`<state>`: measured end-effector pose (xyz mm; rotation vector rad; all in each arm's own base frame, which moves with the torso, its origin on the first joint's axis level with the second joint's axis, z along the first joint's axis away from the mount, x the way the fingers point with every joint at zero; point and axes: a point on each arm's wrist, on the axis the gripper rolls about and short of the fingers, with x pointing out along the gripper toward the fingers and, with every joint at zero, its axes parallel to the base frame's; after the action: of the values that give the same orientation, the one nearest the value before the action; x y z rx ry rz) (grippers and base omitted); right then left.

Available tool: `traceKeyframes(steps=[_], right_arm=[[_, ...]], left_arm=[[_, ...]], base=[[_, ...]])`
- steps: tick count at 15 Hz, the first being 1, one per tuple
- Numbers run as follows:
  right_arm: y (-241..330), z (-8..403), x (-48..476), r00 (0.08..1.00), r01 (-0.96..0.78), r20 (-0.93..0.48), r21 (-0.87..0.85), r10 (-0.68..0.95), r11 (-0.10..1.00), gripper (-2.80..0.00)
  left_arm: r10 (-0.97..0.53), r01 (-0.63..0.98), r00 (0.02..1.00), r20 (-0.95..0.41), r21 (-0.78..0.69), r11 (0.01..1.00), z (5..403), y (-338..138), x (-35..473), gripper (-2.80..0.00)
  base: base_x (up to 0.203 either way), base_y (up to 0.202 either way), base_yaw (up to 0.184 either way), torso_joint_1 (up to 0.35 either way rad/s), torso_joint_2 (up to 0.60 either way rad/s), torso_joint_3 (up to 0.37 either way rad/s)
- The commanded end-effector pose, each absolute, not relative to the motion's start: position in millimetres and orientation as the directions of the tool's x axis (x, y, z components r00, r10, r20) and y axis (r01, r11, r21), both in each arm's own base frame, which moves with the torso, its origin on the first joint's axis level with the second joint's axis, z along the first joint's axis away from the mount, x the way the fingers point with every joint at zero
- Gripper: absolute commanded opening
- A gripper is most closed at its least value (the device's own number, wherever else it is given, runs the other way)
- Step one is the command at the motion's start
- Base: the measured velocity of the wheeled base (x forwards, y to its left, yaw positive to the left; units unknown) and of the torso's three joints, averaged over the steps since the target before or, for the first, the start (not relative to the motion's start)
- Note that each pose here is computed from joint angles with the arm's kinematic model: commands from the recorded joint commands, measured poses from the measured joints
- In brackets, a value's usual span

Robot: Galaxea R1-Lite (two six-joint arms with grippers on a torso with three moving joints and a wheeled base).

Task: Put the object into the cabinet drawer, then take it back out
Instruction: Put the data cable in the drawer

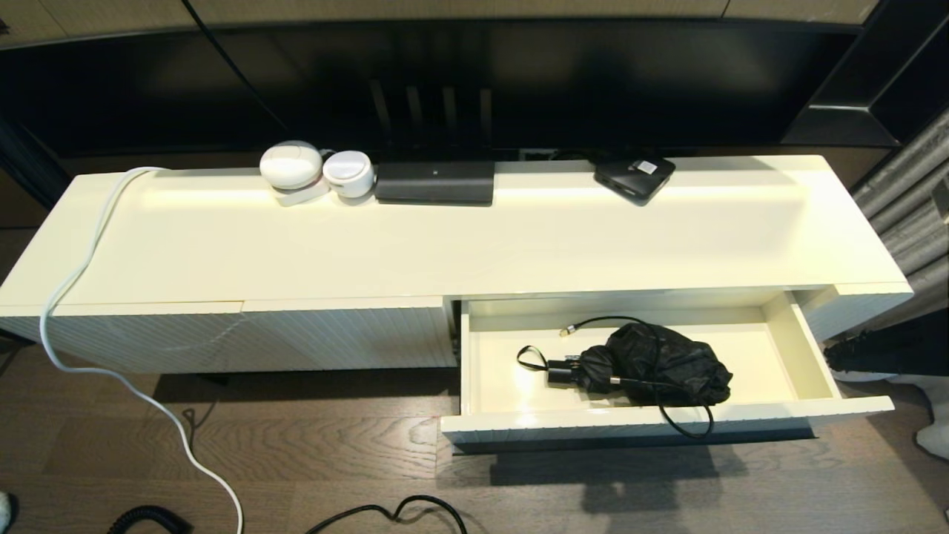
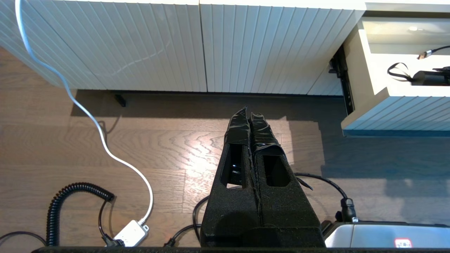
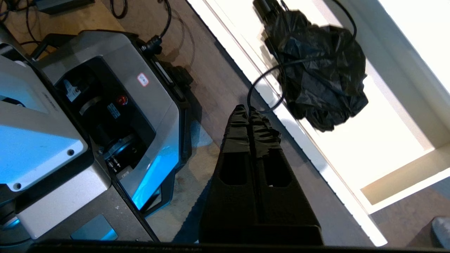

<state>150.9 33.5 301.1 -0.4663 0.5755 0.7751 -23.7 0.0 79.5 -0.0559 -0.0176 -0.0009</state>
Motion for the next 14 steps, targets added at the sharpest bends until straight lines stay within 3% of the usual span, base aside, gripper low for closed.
traceKeyframes(steps=[1,8,14], right_arm=[[31.0,289.0,167.8,0.548,-0.75,-0.677,-0.138,0.492,0.647,-2.8],[38.8,238.4,207.8,0.364,-0.757,-0.802,0.041,0.473,0.653,-2.8],[52.9,222.3,186.4,0.273,-0.797,-0.826,0.093,0.493,0.597,-2.8]], left_arm=[[0.0,0.001,1.0,0.017,-0.057,0.998,79.5,0.0,-23.6,-2.8],[-0.002,0.003,1.0,0.017,-0.057,0.998,79.5,0.0,-23.6,-2.8],[0.0,0.001,1.0,0.017,-0.057,0.998,79.5,0.0,-23.6,-2.8]], base=[[0.0,0.0,0.0,0.0,0.0,0.0],[0.0,0.0,0.0,0.0,0.0,0.0],[0.0,0.0,0.0,0.0,0.0,0.0]])
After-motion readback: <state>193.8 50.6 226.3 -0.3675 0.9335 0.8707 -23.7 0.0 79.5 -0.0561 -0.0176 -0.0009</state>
